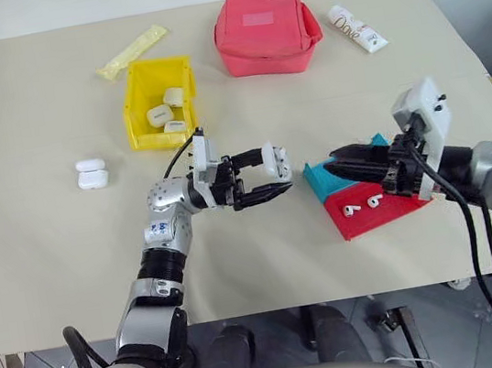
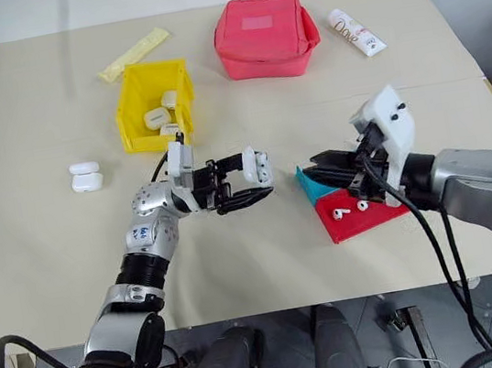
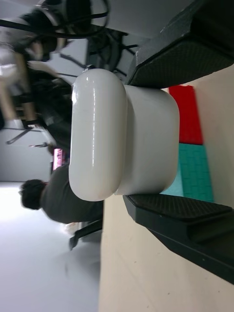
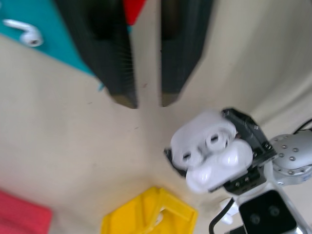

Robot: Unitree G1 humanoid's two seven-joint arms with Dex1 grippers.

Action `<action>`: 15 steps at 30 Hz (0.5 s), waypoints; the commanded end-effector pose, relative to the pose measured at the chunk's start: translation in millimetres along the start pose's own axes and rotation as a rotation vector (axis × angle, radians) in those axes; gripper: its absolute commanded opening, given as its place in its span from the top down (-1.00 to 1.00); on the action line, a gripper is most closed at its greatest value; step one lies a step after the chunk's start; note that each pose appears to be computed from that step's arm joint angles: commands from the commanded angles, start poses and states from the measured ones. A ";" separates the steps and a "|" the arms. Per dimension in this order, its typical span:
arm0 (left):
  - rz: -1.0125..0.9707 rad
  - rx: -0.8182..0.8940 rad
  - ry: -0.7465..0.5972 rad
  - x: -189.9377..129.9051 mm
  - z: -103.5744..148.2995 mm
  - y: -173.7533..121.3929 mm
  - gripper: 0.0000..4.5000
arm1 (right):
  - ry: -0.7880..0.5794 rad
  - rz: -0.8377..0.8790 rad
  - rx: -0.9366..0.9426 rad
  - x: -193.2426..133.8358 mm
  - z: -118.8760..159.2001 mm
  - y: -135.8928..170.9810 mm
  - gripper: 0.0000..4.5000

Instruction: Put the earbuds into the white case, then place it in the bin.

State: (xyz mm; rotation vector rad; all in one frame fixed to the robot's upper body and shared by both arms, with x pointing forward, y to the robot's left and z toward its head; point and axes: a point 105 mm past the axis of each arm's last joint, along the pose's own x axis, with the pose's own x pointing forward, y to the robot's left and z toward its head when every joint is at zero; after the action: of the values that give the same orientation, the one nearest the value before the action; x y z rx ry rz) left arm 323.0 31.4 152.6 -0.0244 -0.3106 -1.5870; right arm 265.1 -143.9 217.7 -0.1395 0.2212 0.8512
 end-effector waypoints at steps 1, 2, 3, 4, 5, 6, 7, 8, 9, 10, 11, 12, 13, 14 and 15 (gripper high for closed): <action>-0.036 0.055 0.049 13.8 11.5 5.6 -0.24 | -0.052 0.010 -0.108 3.3 27.2 13.1 0.99; -0.045 0.058 0.073 16.7 10.6 6.4 -0.24 | -0.055 0.023 -0.126 9.6 32.2 16.8 0.99; -0.051 0.057 0.096 19.2 9.2 7.3 -0.24 | -0.057 0.038 -0.141 15.8 36.3 20.6 0.99; -0.051 0.056 0.122 21.5 7.6 8.8 -0.24 | -0.053 0.054 -0.154 23.1 39.9 24.3 0.99; -0.050 0.055 0.139 22.8 6.4 9.9 -0.24 | -0.048 0.063 -0.162 28.1 42.2 26.8 0.99; -0.053 0.063 0.141 23.9 6.9 10.0 -0.24 | -0.039 0.070 -0.167 33.0 43.4 28.3 0.99; -0.058 0.068 0.138 25.6 7.9 9.9 -0.24 | -0.026 0.088 -0.183 39.3 43.9 31.8 0.99; -0.062 0.071 0.134 26.7 8.7 9.7 -0.24 | -0.016 0.099 -0.195 43.5 44.1 34.3 0.99; -0.064 0.073 0.132 27.4 9.1 9.6 -0.24 | -0.009 0.107 -0.203 46.2 44.3 35.9 0.99; -0.063 0.072 0.139 27.7 8.6 9.9 -0.24 | -0.005 0.120 -0.210 48.4 44.3 38.1 0.99; -0.062 0.071 0.144 28.0 7.9 10.0 -0.24 | -0.002 0.127 -0.213 49.3 44.2 39.0 0.99; -0.067 0.078 0.157 29.0 7.0 10.2 -0.24 | 0.001 0.139 -0.214 58.4 46.1 40.0 0.99; -0.066 0.084 0.173 29.4 5.6 10.9 -0.24 | 0.012 0.146 -0.219 65.9 46.4 40.1 0.99; -0.069 0.091 0.176 29.7 5.7 11.1 -0.24 | 0.031 0.150 -0.226 70.6 44.5 39.4 0.99; -0.063 0.093 0.179 29.0 5.8 12.2 -0.24 | 0.053 0.150 -0.238 72.2 41.2 38.0 0.99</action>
State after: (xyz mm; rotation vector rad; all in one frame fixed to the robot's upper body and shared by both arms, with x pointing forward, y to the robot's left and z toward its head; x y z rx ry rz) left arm 331.9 8.3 154.1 0.1528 -0.1982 -1.6175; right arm 285.0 -59.0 237.2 -0.3402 0.1877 1.0232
